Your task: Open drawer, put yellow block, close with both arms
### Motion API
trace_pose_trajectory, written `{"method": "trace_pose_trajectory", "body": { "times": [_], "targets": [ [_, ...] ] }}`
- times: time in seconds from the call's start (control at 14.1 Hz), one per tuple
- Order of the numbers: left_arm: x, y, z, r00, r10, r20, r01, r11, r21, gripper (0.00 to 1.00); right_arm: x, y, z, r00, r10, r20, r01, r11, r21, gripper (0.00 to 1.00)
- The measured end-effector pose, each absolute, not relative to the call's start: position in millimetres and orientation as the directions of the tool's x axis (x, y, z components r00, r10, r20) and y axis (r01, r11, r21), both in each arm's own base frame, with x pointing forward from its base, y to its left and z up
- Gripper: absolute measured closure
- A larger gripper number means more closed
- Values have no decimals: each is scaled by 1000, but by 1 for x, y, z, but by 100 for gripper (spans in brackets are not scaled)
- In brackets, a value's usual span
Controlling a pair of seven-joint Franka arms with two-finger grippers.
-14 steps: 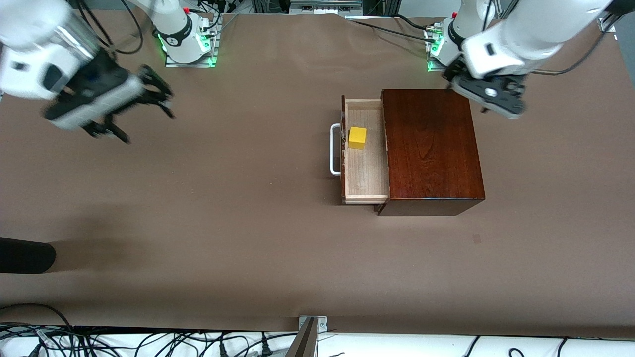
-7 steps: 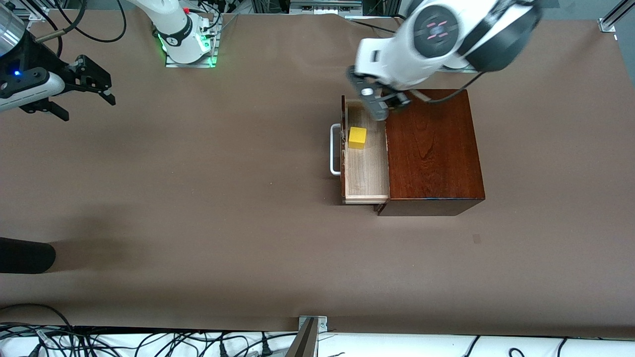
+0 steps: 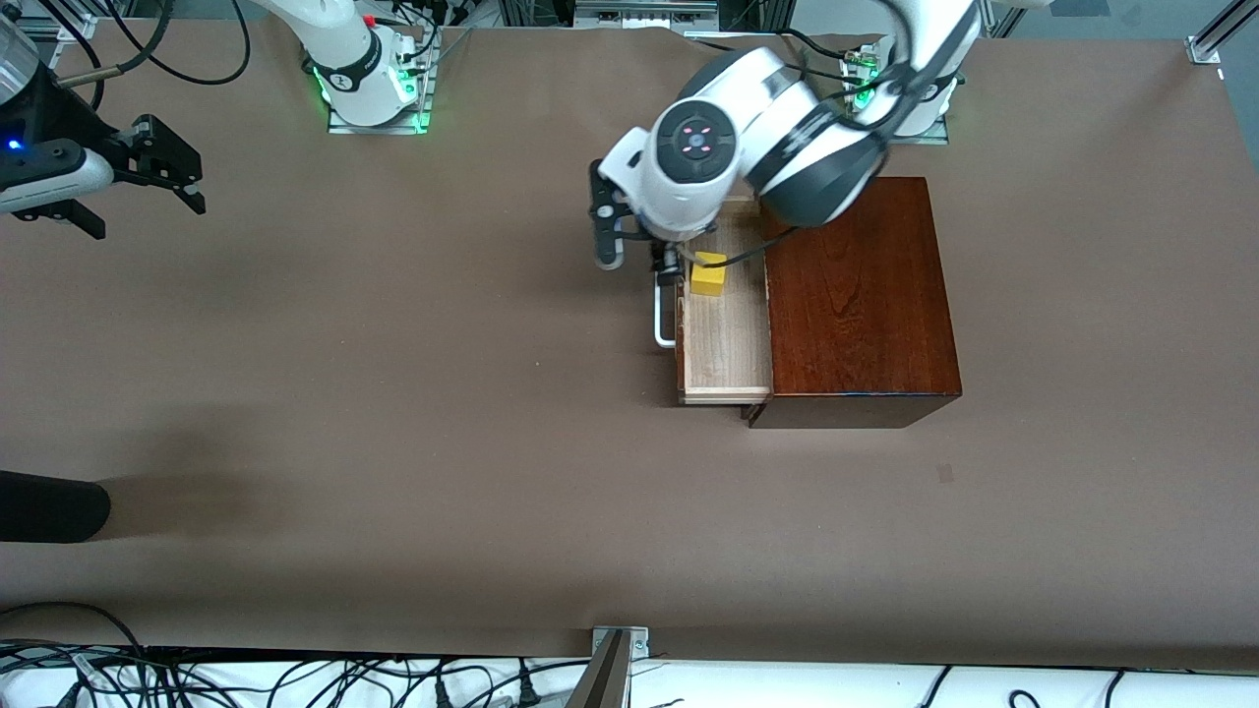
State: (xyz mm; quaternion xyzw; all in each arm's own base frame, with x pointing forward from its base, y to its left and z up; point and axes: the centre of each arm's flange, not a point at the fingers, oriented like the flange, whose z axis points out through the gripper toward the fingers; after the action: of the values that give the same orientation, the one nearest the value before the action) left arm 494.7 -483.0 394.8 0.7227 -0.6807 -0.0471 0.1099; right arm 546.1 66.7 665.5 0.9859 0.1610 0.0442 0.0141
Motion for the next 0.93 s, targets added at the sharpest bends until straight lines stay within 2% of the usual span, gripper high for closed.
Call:
{"method": "trace_pose_trajectory", "body": {
  "times": [0.21,0.43,0.93],
  "targets": [
    [489,-508,341,-39,-998,46,-987,46,154,0,550,67,659,952,299,71,297,-954,41,0],
    [479,-515,304,-94,-995,-16,-983,90,160,0,559,77,641,971,234,43,232,-972,39,0],
    [500,-460,287,-78,-983,-166,-966,33,258,0,563,71,636,977,208,35,207,-978,40,0]
  ]
}}
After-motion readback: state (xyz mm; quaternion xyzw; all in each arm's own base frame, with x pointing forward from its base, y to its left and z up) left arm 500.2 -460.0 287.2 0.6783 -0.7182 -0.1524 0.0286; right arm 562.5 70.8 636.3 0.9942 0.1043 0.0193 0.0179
